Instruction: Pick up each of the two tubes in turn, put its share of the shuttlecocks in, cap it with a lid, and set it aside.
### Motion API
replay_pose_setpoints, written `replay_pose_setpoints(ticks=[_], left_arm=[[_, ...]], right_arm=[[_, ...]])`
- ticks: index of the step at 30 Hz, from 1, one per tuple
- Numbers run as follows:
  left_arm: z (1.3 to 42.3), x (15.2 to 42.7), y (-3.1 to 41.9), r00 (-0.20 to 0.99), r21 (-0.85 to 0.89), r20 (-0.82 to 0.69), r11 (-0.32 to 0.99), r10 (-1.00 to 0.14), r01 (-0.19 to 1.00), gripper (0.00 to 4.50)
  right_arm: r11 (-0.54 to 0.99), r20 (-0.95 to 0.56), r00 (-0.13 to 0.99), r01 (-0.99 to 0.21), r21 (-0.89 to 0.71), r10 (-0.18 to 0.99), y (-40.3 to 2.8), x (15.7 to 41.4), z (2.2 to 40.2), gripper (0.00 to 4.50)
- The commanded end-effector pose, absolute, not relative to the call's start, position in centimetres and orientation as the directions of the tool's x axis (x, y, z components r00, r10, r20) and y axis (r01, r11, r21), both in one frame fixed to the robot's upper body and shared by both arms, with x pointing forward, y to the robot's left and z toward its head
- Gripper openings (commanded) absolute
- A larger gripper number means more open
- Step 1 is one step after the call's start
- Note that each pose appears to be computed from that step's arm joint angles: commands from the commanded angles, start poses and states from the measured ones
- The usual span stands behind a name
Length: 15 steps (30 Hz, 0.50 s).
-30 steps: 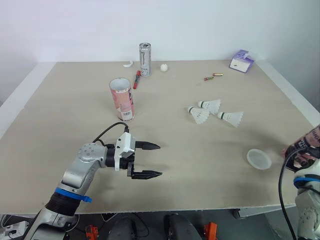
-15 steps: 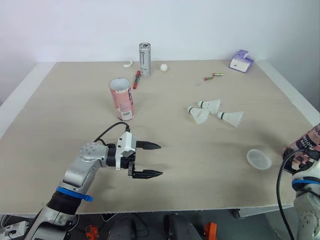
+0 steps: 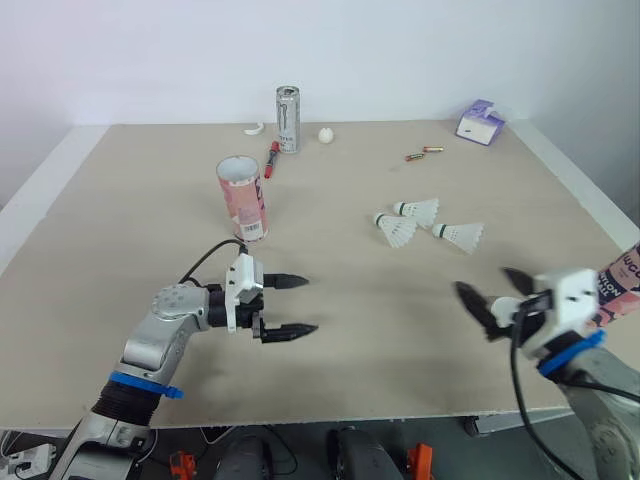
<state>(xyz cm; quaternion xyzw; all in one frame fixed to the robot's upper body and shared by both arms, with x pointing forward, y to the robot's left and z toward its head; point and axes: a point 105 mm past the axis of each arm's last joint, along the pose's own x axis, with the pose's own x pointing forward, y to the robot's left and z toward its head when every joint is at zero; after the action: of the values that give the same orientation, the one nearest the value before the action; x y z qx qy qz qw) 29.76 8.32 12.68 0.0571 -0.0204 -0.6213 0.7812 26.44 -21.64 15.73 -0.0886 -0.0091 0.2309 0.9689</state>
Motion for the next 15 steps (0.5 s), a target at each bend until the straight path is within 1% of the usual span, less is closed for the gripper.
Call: replay_pose_setpoints(ticks=[1,2,4,8,12,15], left_arm=[[13.9,31.7,9.8,0.373,0.153,-0.004,0.368,-0.928,0.917,4.50],[13.7,32.1,10.2,0.408,0.151,-0.015,0.401,-0.913,0.903,4.50],[13.3,32.6,10.9,0.477,0.154,-0.035,0.466,-0.878,0.871,4.50],[13.0,33.5,12.8,0.618,0.167,-0.037,0.605,-0.786,0.779,4.50],[13.2,34.1,14.7,0.744,0.167,-0.020,0.731,-0.668,0.662,4.50],[13.1,34.5,16.2,0.829,0.131,-0.012,0.822,-0.558,0.555,4.50]], right_arm=[[0.704,0.023,0.724,-0.663,-0.253,0.690,-17.8,26.5,17.2,4.48],[0.646,0.025,0.665,-0.714,-0.271,0.746,-16.8,26.7,17.3,4.48],[0.547,0.014,0.568,-0.784,-0.295,0.823,-15.4,27.1,17.4,4.48],[0.405,-0.022,0.437,-0.852,-0.333,0.899,-13.9,28.5,17.1,4.48],[0.325,-0.046,0.358,-0.887,-0.328,0.933,-13.0,29.6,16.8,4.48],[0.291,-0.056,0.327,-0.895,-0.339,0.943,-12.4,30.6,16.8,4.48]])
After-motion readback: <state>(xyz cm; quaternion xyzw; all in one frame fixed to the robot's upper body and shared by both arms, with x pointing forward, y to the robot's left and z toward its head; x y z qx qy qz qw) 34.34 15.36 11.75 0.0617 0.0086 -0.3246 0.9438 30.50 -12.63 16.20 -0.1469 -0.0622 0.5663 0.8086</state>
